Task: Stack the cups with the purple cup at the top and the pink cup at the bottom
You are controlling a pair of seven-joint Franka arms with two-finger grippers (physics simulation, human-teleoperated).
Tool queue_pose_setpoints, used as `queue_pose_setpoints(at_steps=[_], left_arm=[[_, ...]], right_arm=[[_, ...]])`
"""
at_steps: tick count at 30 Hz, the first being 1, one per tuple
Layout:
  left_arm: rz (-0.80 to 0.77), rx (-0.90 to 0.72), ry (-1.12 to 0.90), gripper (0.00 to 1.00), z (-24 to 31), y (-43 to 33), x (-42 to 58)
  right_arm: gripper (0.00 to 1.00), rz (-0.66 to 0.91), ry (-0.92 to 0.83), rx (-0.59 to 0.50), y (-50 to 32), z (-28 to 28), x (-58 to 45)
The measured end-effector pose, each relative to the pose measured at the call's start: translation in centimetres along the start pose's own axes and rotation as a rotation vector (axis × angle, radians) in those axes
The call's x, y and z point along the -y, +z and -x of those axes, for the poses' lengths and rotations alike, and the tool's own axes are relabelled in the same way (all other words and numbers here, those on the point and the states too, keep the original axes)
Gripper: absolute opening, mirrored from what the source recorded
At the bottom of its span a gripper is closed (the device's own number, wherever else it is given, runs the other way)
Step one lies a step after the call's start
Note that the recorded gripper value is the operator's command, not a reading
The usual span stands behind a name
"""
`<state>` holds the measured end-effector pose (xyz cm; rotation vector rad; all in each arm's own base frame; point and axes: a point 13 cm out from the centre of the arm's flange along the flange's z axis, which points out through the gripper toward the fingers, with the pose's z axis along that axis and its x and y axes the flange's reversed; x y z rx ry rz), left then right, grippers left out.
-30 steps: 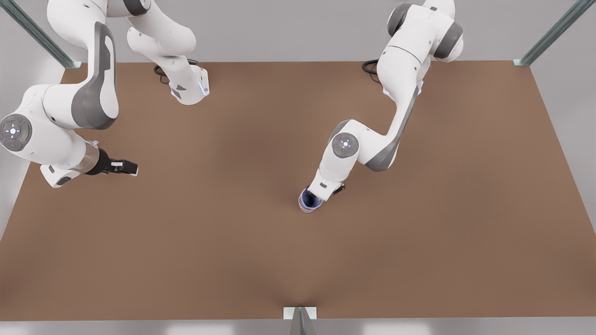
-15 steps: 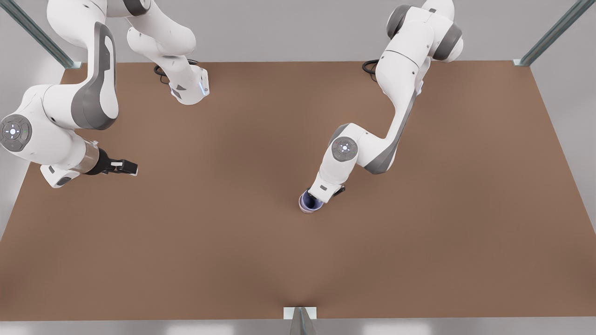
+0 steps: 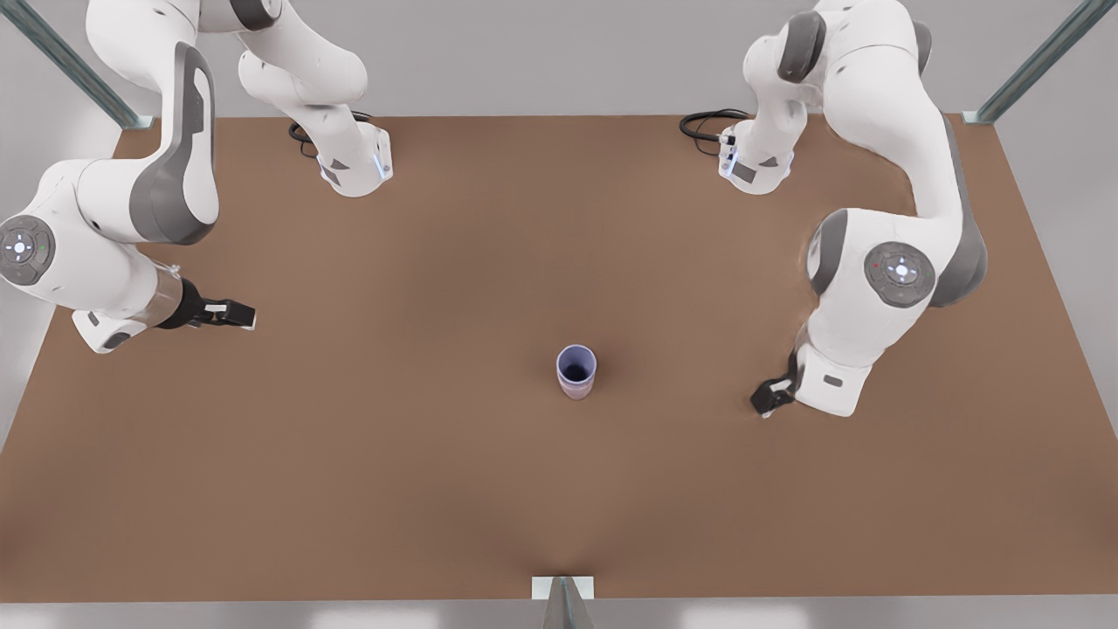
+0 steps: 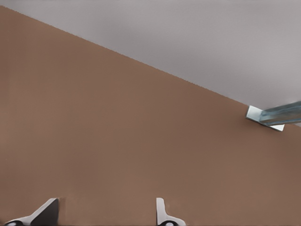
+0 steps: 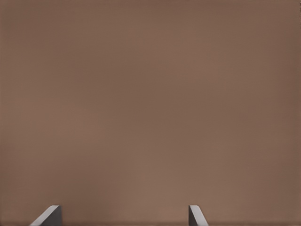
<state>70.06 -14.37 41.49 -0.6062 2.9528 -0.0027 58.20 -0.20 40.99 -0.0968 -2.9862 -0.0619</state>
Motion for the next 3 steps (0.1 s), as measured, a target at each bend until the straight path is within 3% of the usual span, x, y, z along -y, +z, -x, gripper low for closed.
queue_pose_setpoints(at_steps=[3], left_arm=[[0.046,-0.135,0.024,1.00,-3.9,-1.6,-9.1]], right_arm=[[1.00,0.000,-0.003,0.000,0.0,0.0,0.0]])
